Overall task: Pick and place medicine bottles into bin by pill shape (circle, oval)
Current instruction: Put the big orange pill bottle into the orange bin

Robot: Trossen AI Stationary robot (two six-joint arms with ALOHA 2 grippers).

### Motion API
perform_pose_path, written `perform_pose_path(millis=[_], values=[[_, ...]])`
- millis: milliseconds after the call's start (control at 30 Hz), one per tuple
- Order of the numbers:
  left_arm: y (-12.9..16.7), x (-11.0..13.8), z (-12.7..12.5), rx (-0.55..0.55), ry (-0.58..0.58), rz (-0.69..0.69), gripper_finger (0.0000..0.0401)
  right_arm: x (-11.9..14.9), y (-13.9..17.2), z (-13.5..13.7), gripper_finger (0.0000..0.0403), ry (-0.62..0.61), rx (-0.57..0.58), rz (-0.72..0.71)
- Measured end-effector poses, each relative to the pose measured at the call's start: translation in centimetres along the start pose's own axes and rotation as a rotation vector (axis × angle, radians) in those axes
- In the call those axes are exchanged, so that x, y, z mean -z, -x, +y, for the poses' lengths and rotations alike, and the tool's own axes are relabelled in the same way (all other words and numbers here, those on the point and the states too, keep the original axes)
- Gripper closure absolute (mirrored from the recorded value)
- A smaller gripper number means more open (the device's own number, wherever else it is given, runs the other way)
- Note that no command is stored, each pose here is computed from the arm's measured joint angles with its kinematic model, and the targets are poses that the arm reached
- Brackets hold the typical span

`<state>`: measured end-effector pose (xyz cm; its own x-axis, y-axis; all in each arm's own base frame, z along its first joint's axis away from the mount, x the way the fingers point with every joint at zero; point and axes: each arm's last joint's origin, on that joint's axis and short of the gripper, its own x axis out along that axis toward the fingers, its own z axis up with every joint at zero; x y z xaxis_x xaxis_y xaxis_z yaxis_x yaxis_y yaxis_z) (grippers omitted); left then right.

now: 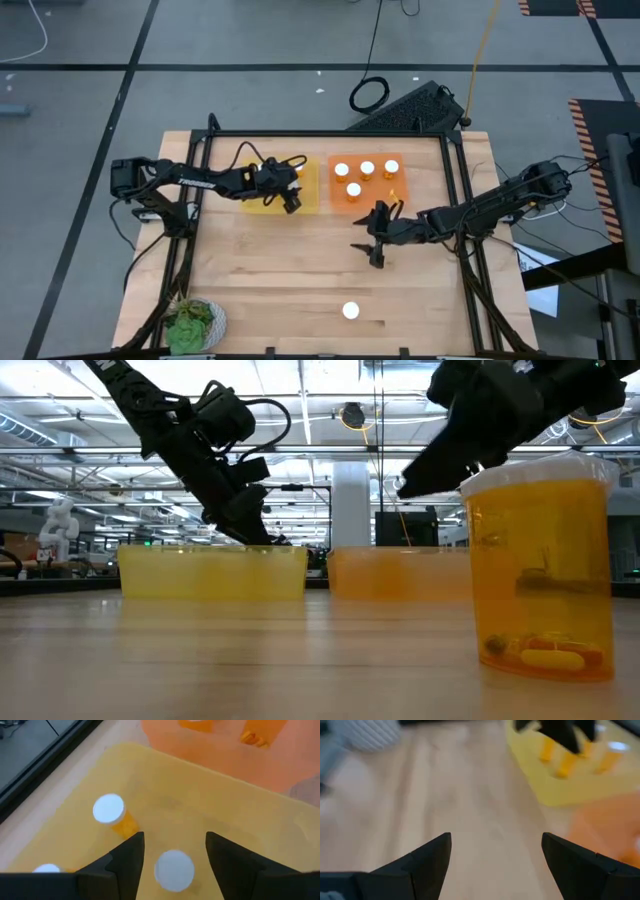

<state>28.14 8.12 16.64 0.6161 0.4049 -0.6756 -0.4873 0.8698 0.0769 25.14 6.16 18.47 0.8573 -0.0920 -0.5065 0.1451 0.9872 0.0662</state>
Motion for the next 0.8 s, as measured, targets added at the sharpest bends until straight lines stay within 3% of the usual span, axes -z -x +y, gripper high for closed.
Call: perform_pose_path(millis=[167,567,800], values=[[0.2,-0.5,-0.3,0.008,-0.006,-0.011,0.0185,-0.8,0.4,1.4,0.0096,-0.020,-0.118,-0.005],[2.4,-2.4,-1.0,0.039,-0.025,-0.064,0.0185,-3.5,3.1,5.9,0.0096,0.103,-0.197,0.135],[4.3,-2.8,-0.8,0.047,-0.020,-0.085,0.0185,-3.9,3.5,8.7,0.0096,0.096,-0.271,0.193]])
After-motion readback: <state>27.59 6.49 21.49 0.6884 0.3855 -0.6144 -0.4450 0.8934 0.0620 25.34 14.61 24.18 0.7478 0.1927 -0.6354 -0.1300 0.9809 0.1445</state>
